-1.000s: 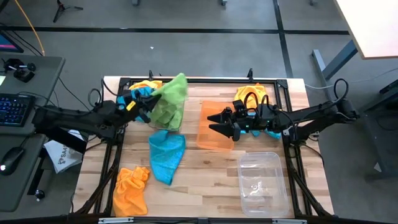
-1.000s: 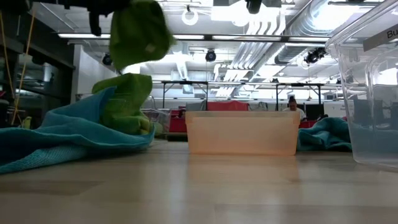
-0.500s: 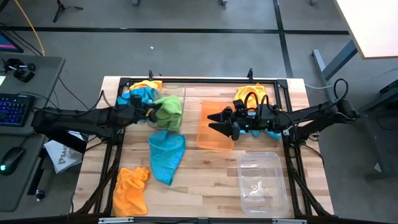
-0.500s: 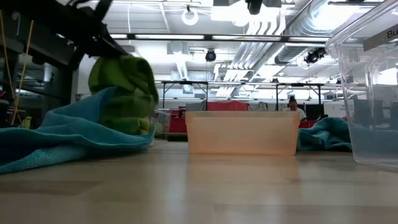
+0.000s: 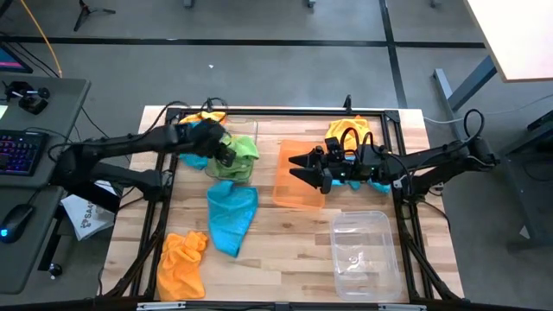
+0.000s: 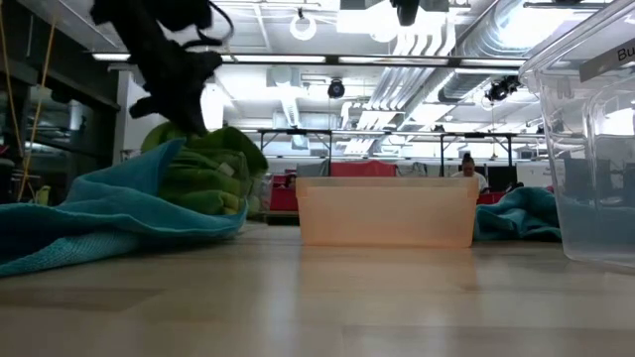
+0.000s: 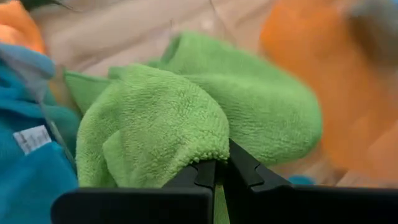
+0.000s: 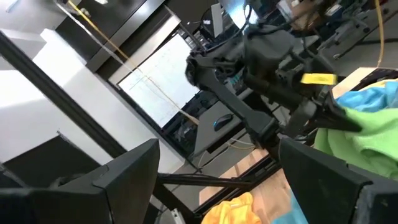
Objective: Sort microfiber towel by color & place in baskets
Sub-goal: Put the green microfiber cloth into the transparent bin, then put the top right blue microfiber cloth into the orange bin, then put the bottom blue microfiber cloth into the orange bin
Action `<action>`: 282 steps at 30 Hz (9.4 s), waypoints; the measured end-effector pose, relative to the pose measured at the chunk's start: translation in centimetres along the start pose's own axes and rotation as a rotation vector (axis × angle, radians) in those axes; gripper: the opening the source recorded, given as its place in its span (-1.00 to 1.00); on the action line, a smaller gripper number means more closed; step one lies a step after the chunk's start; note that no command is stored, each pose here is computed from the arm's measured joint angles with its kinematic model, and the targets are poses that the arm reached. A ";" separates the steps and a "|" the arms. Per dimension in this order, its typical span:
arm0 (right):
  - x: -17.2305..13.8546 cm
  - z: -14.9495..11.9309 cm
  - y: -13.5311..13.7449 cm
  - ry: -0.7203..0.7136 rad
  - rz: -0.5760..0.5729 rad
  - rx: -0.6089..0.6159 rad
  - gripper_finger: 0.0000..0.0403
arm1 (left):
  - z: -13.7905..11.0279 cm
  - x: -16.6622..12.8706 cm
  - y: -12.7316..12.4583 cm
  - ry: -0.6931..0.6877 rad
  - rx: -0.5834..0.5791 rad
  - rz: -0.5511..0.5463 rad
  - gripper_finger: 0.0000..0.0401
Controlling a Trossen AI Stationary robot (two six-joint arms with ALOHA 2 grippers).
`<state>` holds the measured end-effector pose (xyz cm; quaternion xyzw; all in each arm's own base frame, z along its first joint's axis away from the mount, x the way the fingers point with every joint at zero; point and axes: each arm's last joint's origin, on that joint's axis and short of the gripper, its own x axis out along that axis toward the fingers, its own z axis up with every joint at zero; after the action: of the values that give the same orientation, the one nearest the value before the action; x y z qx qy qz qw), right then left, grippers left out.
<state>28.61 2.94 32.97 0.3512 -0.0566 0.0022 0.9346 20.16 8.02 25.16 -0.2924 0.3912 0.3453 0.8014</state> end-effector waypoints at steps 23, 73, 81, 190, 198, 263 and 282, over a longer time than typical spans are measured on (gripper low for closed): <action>0.0 0.1 -0.1 -0.027 -0.034 0.003 0.62 | -0.3 13.1 -0.5 0.588 0.661 -0.024 -1.00; -8.7 4.4 -1.6 0.513 -0.830 0.023 0.62 | 5.9 -9.5 -5.4 -0.324 0.318 -0.492 0.20; -14.1 -0.6 -8.6 0.733 -1.402 0.257 0.51 | 2.0 -9.3 -7.1 -0.390 0.086 -0.659 0.20; 4.0 -2.8 -11.7 1.092 -0.827 -0.411 -1.00 | -0.5 -18.3 -6.4 -0.634 0.050 -0.960 0.20; 2.5 -4.6 -12.8 1.029 -0.851 -0.215 -0.96 | -0.4 -18.3 -6.4 -0.638 0.047 -0.958 0.20; -6.3 3.4 0.2 0.680 -0.720 -0.088 0.48 | -17.6 5.4 -9.5 0.459 1.058 -0.126 0.14; -9.3 9.3 5.6 0.264 -0.416 -0.124 0.48 | -2.0 -8.5 -16.6 -0.260 0.782 -0.529 -0.98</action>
<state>18.16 1.44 42.59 0.2940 0.1395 -0.1479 0.9339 28.45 -5.99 34.42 -0.0134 0.3005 -0.0092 0.9536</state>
